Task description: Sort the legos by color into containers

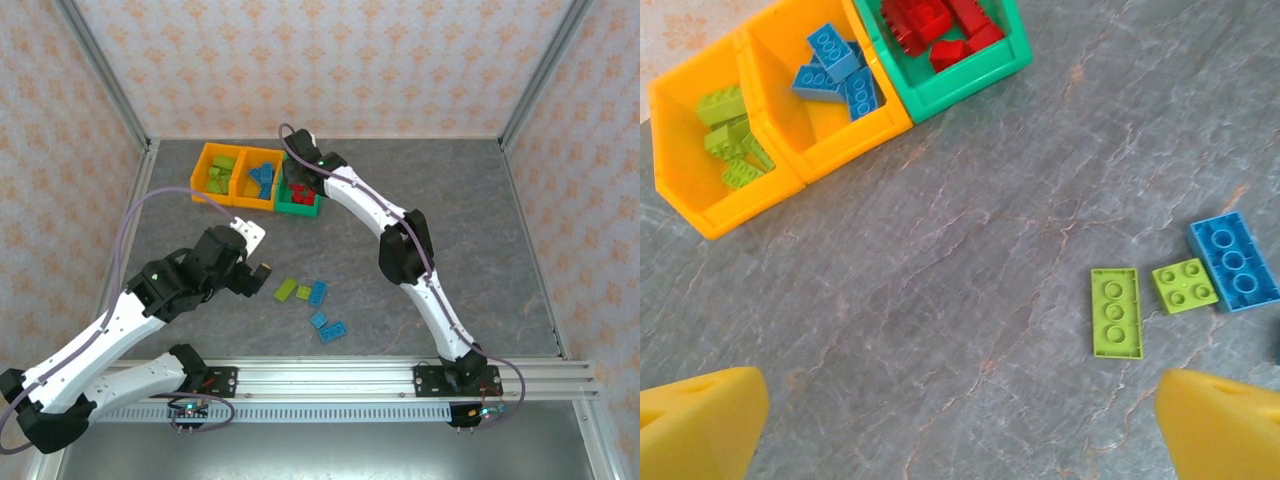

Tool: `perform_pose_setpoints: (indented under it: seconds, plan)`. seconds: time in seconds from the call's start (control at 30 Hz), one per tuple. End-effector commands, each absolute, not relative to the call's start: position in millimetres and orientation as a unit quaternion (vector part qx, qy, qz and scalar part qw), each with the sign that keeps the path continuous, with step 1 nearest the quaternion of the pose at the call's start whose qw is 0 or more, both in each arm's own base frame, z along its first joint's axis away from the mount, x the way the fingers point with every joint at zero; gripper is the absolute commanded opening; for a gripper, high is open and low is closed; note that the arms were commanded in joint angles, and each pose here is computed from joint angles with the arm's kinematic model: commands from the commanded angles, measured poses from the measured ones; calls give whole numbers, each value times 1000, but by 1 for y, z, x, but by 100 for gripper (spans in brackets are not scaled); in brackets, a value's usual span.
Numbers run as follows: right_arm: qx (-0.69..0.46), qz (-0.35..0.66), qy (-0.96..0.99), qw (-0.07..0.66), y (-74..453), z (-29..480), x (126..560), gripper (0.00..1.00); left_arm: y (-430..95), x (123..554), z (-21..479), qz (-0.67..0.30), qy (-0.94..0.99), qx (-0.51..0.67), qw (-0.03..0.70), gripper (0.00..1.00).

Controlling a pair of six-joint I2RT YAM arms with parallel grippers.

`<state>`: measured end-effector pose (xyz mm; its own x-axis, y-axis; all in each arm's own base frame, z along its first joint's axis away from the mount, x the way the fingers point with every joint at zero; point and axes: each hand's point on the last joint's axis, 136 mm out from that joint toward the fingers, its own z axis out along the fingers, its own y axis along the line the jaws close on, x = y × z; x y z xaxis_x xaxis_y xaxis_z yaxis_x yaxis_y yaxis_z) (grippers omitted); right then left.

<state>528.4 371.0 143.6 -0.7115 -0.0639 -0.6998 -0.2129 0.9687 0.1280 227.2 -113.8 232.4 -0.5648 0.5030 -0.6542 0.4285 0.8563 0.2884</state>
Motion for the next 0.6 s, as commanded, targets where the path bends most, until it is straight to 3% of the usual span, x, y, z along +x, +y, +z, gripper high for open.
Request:
perform_pose_setpoints:
  seconds: [0.0,0.27,0.4,0.57]
  plan:
    - [-78,107,909,396,358,211,511,56,-101,228,231,80,889,256,372,100]
    - [-101,189,902,375,322,269,419,57,-126,233,209,30,933,188,306,100]
    - [-125,241,893,360,297,279,355,61,-155,232,170,-33,952,156,260,100]
    - [-124,286,883,351,262,271,291,70,-168,231,111,-16,968,165,189,96]
